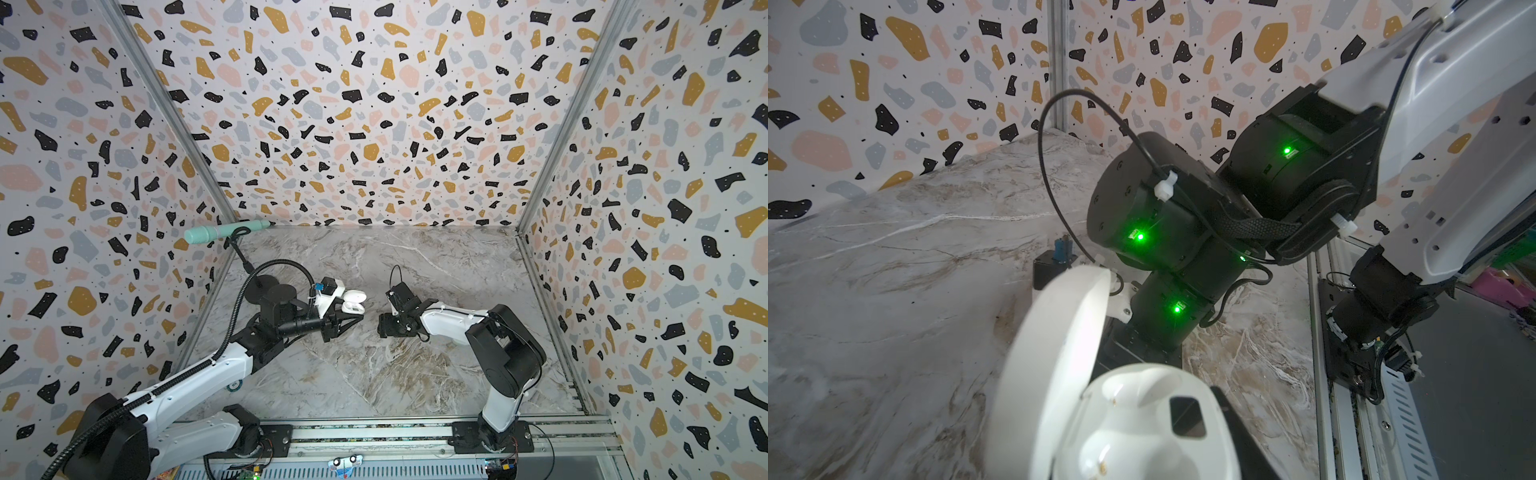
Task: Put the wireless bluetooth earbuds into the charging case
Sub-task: 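Lower the open right gripper over the white earbud on the table, then close the right gripper on the white earbud and lift it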
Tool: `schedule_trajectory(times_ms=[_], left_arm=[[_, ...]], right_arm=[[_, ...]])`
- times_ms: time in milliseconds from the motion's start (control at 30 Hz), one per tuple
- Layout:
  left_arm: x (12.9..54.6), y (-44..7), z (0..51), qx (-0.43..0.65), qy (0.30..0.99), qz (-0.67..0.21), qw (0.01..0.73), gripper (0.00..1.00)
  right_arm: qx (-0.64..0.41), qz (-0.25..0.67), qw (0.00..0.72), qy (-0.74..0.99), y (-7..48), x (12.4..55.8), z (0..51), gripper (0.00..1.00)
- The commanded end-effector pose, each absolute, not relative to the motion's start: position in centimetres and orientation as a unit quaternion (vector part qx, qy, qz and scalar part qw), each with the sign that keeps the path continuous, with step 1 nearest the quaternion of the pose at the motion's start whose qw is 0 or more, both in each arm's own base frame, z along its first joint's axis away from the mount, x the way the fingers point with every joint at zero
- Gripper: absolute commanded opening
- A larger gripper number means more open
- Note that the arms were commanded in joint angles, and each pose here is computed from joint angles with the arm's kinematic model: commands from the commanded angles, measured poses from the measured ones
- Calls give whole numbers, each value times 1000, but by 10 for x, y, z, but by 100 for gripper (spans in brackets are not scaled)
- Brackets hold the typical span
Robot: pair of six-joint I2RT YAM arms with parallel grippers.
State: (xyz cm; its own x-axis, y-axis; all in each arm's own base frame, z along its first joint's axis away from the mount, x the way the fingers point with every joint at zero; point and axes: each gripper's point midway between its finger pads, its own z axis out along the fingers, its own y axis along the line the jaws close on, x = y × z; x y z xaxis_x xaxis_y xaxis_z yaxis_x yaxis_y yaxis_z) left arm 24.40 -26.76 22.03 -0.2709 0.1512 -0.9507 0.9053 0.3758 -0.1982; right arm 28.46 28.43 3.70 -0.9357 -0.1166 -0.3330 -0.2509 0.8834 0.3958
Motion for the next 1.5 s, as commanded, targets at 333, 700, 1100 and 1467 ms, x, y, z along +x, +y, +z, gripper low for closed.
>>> schedule_trajectory(times_ms=[333,700,1100,1467], left_arm=[[244,-265,237,388,671,-402,487,12],[242,-254,236,358,691,-399,486,11],[237,-255,242,369,679,-408,486,11],[236,-254,243,371,676,-408,489,11]], right_arm=[[-104,138,117,978,261,284,33,57],[-98,113,118,982,265,288,38,44],[-115,56,97,987,262,286,26,37],[-126,32,81,988,259,280,14,28]])
